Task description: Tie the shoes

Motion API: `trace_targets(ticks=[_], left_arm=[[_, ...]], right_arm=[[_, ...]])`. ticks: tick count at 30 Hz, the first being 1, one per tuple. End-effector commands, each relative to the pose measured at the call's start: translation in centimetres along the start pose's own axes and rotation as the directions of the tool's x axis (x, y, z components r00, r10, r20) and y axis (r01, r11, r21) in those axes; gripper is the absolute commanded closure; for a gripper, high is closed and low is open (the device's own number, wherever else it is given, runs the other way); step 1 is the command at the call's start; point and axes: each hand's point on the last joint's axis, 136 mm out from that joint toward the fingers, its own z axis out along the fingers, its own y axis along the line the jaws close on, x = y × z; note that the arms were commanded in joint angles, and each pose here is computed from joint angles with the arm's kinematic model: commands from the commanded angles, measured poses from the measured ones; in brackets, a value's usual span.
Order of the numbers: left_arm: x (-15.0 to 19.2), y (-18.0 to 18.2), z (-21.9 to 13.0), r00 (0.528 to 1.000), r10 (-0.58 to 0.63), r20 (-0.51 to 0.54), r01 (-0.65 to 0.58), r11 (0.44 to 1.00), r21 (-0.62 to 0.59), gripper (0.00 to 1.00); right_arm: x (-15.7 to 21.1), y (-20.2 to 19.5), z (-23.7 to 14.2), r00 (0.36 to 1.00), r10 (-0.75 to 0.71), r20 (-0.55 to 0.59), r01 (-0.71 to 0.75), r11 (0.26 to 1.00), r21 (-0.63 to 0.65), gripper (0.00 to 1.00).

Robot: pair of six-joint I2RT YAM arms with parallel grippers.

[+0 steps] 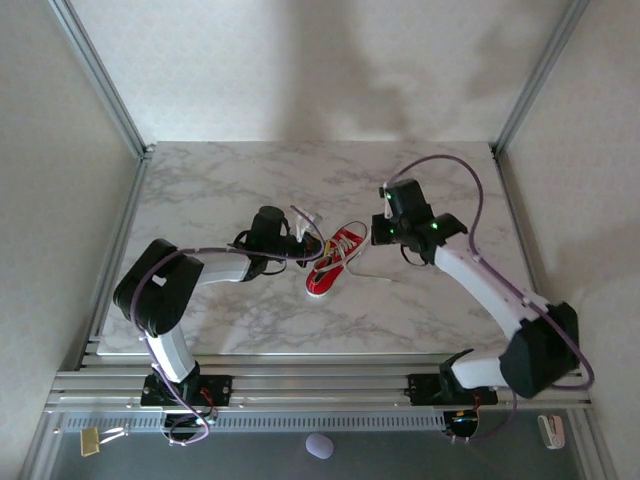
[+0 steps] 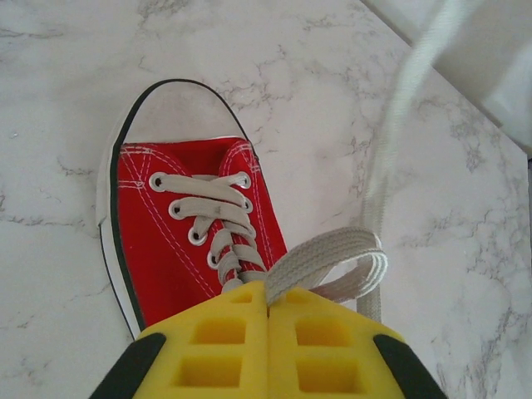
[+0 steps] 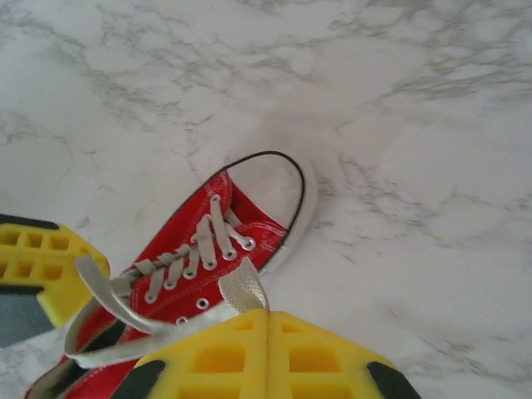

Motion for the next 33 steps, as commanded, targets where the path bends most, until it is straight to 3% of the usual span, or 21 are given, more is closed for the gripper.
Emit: trace_targets(ticks=[1,6,13,26,31,33], left_arm=[[-1.2,-1.4,-0.5,0.996,0.071,0.045,-0.072,0.997,0.038,1.0],[-1.2,-1.7,-0.3,0.995,0.081,0.051,-0.083,0.996,0.043,1.0],[-1.5,-2.1,-0.5,0.994,0.089,0.06,-0.092,0.995,0.044,1.0],[-0.9,-2.5,-0.5,0.995,0.086,0.052,-0.089,0.995,0.048,1.0],[-0.7,-2.5,-0.9,0.995,0.088,0.056,-0.091,0.995,0.042,1.0],[-0.6,-2.5,-0.8,0.995,0.082,0.055,-0.084,0.996,0.043,1.0]], right_arm=[[-2.6,2.1,1.4,1.0,-0.012,0.005,0.012,0.993,-0.12,1.0],[-5.2,4.9,3.8,0.999,-0.032,0.005,0.033,0.97,-0.24,1.0],[-6.0,8.3,7.2,0.997,-0.035,-0.073,0.003,0.916,-0.401,1.0],[-3.1,13.5,11.3,0.958,-0.094,-0.272,-0.099,0.779,-0.619,1.0],[-1.1,14.4,12.0,0.934,-0.132,-0.333,-0.122,0.757,-0.642,1.0],[-1.2,14.1,11.9,0.937,-0.134,-0.322,-0.105,0.77,-0.629,0.89]])
